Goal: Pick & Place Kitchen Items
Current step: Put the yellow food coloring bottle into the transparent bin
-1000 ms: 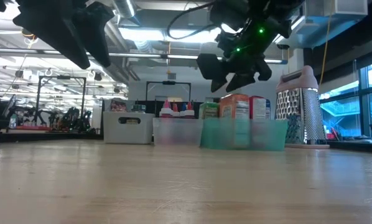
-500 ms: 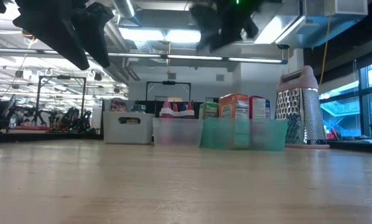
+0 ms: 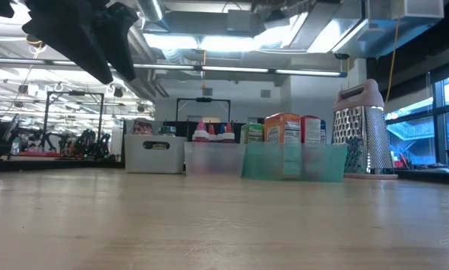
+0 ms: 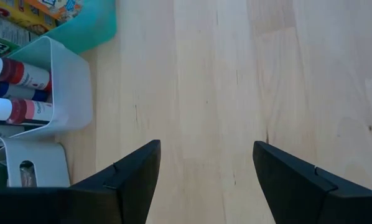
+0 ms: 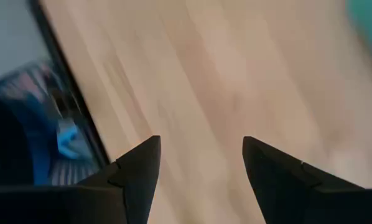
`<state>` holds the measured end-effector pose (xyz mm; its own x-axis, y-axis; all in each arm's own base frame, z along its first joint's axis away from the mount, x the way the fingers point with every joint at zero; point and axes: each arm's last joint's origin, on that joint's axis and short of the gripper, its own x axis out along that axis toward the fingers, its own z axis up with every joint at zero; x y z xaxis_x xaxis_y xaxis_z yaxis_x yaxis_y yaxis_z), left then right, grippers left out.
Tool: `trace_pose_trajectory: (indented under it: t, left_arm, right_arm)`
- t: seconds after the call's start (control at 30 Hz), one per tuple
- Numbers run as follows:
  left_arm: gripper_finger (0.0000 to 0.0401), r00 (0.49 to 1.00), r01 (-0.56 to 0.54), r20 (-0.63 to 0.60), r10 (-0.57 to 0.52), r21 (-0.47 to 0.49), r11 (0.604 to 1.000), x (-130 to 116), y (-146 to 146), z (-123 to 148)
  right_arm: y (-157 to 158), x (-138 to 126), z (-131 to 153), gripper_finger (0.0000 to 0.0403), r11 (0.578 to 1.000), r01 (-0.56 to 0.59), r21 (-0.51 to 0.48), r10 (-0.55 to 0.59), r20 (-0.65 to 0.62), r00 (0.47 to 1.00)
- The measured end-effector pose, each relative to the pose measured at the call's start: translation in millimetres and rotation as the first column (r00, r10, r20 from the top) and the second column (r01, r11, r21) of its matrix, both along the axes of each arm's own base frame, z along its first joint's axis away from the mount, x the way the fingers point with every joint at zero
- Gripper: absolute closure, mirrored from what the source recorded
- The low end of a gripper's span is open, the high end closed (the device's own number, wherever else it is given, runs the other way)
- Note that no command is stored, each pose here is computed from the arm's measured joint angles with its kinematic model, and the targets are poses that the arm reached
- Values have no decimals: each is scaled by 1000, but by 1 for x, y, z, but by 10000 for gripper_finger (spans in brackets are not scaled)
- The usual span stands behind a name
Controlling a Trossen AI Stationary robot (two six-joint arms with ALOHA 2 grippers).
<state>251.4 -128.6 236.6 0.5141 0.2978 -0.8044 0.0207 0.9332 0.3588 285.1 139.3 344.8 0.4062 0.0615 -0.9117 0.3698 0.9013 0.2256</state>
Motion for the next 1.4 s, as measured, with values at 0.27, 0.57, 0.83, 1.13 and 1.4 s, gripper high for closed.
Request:
trace_pose_trajectory:
  t: [0.27, 0.57, 0.83, 1.13, 1.4]
  left_arm:
    - [150, 1000, 6, 26, -5, -25, 1000, 3, -2, 1]
    - [150, 996, 15, 92, -10, -51, 999, 13, 2, 5]
    - [150, 980, 99, 185, -75, -121, 988, 30, 6, 12]
    - [150, 959, 171, 253, -128, -154, 973, 38, 5, 17]
    - [150, 942, 179, 315, -118, -174, 968, 42, 4, 22]
  right_arm:
    - [19, -52, -9, 172, 937, 344, -55, -337, -386, 859]
    - [63, -83, -13, 162, 889, 458, 5, -386, -529, 756]
    - [98, -117, -15, 162, 849, 529, -11, -462, -503, 731]
    - [124, -128, -32, 162, 852, 521, -47, -484, -450, 751]
    - [136, -121, -46, 162, 877, 478, -55, -449, -450, 772]
